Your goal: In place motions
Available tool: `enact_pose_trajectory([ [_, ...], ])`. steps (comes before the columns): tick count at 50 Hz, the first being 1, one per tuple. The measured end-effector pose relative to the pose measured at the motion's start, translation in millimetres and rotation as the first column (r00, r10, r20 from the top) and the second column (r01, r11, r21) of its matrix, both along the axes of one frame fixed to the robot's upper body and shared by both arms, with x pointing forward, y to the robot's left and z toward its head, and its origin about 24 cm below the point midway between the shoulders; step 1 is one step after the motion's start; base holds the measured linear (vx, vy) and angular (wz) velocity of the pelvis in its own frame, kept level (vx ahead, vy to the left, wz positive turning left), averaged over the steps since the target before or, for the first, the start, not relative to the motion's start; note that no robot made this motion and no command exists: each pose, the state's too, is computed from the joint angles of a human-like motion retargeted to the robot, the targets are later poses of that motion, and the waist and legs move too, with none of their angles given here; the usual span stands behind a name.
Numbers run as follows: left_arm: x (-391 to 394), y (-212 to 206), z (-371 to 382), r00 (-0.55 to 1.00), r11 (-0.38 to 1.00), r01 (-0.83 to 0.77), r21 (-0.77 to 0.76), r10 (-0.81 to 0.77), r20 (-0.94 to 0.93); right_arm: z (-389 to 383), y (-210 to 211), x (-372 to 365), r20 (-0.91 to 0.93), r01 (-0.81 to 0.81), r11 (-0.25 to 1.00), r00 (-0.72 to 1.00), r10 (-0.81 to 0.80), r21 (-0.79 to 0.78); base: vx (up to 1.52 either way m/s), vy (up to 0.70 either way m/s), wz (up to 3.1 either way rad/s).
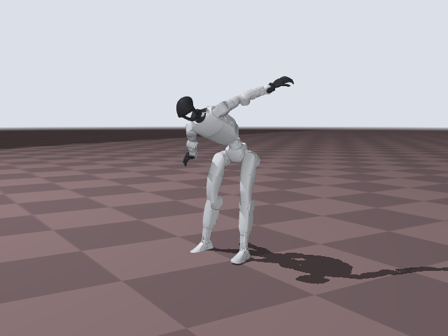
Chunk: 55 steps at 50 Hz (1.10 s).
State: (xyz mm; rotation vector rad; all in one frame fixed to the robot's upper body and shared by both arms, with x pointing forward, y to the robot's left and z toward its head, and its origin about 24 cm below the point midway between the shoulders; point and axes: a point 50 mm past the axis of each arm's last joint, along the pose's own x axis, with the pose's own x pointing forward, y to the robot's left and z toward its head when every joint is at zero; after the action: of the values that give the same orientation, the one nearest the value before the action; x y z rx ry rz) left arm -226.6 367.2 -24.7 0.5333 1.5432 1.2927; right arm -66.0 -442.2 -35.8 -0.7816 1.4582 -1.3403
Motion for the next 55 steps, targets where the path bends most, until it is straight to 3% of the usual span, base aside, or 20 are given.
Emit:
enact_pose_trajectory([
  [5, -15, -28, -9, 0.997, 0.997, -0.036, -0.07, 0.031, -0.074, 17, -24, 59, 0.243, -0.063, 0.994, 0.967, 0.083, -0.092, -0.16, -0.15, 1.13],
  [10, 12, -22, -26, 0.992, 0.984, 0.007, -0.179, -0.029, -0.123, 26, -24, 147, 0.562, -0.116, 0.99, 0.815, 0.138, -0.075, -0.04, -0.59, 0.42],
  [16, 91, 12, -48, 0.986, 0.983, 0.069, -0.171, -0.041, 0.163, 80, -32, 238, 0.82, -0.277, 0.96, 0.537, 0.2, -0.052, 0.12, -0.7, 0.16],
  [20, 154, 34, -52, 0.936, 0.974, 0.184, -0.131, -0.133, 0.325, 126, -29, 286, 0.845, -0.457, 0.878, 0.404, 0.35, -0.145, 0.14, -0.41, -0.16],
  [26, 197, 45, -47, 0.896, 0.955, 0.294, 0.033, -0.287, 0.339, 132, -14, 311, 0.744, -0.482, 0.845, 0.472, 0.473, -0.231, 0.08, -0.01, -0.04],
  [32, 219, 52, -36, 0.873, 0.915, 0.302, 0.268, -0.378, 0.308, 73, -23, 247, 0.714, -0.447, 0.893, 0.606, 0.35, -0.059, 0.02, -0.03, -0.01],
  [37, 240, 44, -40, 0.843, 0.87, 0.38, 0.313, -0.465, 0.271, 13, -21, 137, 0.558, -0.291, 0.952, 0.807, 0.191, 0.095, -0.04, -0.03, -0.15],
  [45, 258, 60, -24, 0.819, 0.79, 0.501, 0.353, -0.565, 0.101, -75, 72, 22, 0.371, -0.031, 0.92, 0.92, -0.127, 0.39, -0.07, -0.07, -0.66],
  [50, 255, 88, 5, 0.823, 0.749, 0.533, 0.394, -0.567, -0.035, -88, 106, -10, 0.238, -0.015, 0.891, 0.966, -0.104, 0.454, -0.09, 0.1, -1.16],
  [55, 250, 116, 39, 0.829, 0.733, 0.524, 0.433, -0.557, -0.061, -84, 111, -36, 0.131, 0.033, 0.888, 0.986, -0.104, 0.459, -0.1, 0.16, -1.4],
])
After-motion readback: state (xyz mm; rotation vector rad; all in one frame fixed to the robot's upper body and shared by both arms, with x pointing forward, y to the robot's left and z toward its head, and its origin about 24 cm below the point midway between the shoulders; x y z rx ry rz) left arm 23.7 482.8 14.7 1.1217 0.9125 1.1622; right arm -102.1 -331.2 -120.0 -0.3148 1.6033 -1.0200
